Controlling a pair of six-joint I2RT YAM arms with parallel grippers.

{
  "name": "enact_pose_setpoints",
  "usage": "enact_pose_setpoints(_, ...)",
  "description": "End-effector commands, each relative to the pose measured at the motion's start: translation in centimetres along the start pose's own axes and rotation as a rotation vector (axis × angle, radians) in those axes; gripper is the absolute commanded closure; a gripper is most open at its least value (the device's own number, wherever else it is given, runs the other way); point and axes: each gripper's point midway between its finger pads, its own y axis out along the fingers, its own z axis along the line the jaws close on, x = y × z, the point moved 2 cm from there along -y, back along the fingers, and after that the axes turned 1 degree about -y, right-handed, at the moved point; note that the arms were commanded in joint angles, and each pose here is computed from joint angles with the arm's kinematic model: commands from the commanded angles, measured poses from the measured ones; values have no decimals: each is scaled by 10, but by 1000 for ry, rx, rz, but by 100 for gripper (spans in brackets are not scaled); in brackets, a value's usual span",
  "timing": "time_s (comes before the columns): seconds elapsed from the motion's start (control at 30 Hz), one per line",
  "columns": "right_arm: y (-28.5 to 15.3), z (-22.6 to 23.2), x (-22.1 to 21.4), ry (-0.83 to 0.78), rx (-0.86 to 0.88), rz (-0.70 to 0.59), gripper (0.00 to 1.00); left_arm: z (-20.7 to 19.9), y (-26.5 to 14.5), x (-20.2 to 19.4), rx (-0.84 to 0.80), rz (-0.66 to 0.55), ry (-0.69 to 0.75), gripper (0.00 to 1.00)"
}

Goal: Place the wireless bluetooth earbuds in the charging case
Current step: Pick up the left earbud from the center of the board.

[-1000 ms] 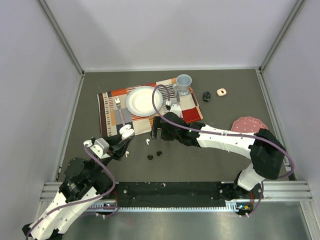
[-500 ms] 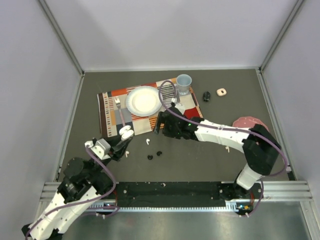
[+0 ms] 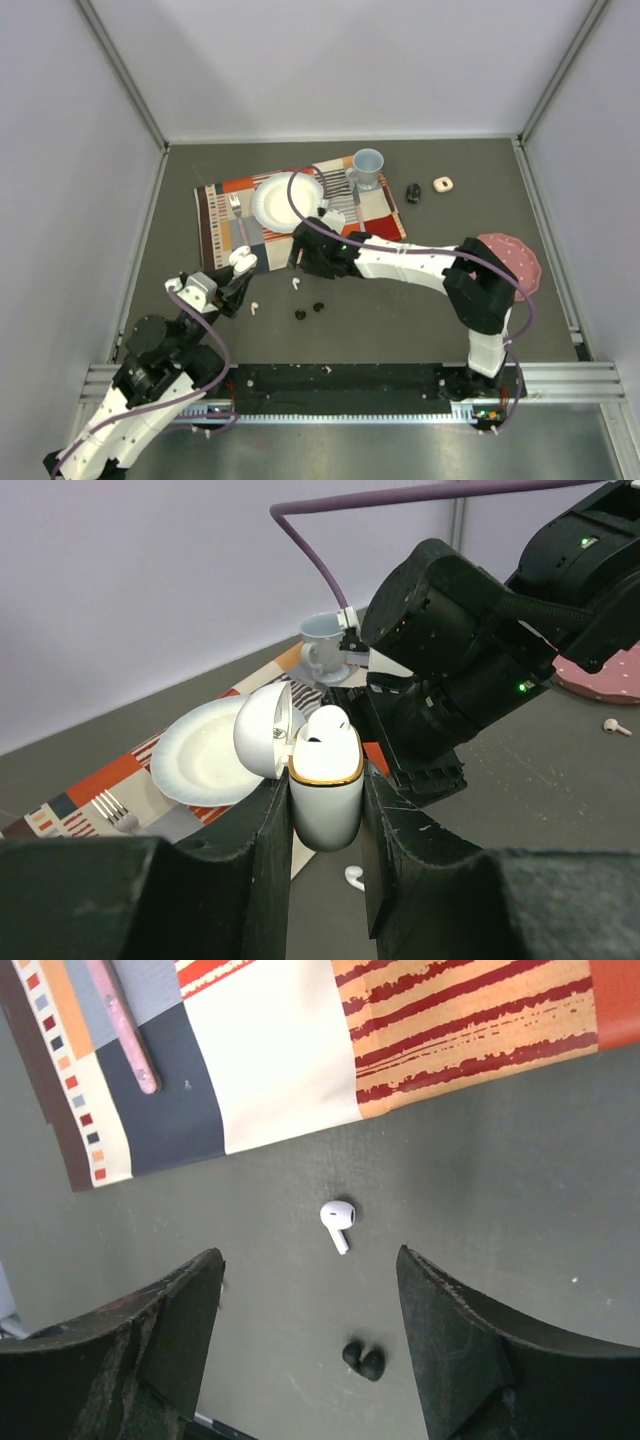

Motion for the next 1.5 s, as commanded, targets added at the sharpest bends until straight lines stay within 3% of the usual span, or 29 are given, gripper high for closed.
enact_pose_setpoints(0.0,10,9,-3,22,-33,-35,32,17,-34,53,74,-228,-30,100)
enact_pose_setpoints(0.37,35,9,-16,-27,-89,-27,42,21,-34,52,99,-225,-36,100)
enact_pose_setpoints(0.57,39,14,-18,-64,-104,-42,52,22,-34,52,105,-225,-33,100)
enact_pose_setpoints(1.47,54,7,-29,-130,-230,-75,60,25,-36,54,131,-230,-35,100)
